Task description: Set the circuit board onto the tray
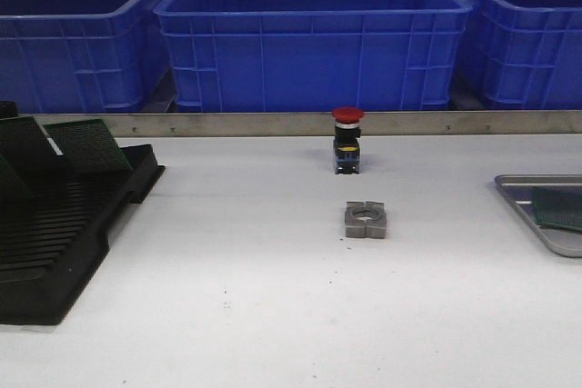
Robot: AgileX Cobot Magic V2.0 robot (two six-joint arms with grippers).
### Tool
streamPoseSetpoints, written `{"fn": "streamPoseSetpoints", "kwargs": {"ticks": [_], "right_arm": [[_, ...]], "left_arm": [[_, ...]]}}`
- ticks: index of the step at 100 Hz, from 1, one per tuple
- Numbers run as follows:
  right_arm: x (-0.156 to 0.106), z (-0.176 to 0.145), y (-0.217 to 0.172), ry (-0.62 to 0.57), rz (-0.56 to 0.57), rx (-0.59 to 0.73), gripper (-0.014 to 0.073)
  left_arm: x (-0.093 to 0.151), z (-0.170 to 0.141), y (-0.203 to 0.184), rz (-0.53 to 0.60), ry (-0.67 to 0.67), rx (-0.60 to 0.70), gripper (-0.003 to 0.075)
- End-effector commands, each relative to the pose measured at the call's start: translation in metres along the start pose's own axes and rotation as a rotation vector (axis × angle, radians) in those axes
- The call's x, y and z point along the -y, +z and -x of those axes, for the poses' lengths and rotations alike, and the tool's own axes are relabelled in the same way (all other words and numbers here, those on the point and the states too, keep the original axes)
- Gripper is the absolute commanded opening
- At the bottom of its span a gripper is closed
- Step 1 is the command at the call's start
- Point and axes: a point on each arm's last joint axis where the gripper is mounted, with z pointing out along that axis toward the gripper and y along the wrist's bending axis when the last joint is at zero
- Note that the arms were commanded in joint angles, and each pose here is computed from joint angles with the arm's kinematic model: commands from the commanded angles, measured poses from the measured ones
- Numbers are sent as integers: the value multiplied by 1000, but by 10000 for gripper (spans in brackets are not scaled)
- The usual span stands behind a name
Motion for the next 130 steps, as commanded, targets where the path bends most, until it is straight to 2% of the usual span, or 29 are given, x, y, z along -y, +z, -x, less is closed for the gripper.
{"fn": "streamPoseSetpoints", "kwargs": {"ticks": [1,36,42,50,66,78,85,89,99,116,130], "right_arm": [[4,10,0,20,-27,32,-59],[4,10,0,20,-27,32,-59],[4,10,0,20,-27,32,-59],[4,10,0,20,-27,32,-59],[4,10,0,20,-26,32,-59],[4,10,0,20,-26,32,-59],[4,10,0,20,-27,32,-59],[4,10,0,20,-29,33,-59],[4,9,0,20,-24,31,-59],[4,9,0,20,-25,31,-59],[4,9,0,20,-26,31,-59]], "left_arm": [[-3,9,0,30,-30,30,-17],[-3,9,0,32,-27,30,-17],[-8,5,1,88,-30,33,-17],[-13,-8,2,145,-7,4,-17],[-16,-40,-1,187,-121,-83,-17],[-16,-65,-8,211,-80,-103,-17],[-16,-81,-13,218,-75,-69,-17],[-14,-85,-15,210,-72,-131,-17],[-15,-87,-15,226,-33,-155,-17],[-17,-89,-16,259,-93,-163,-17],[-17,-89,-16,259,-93,-166,-17]]}}
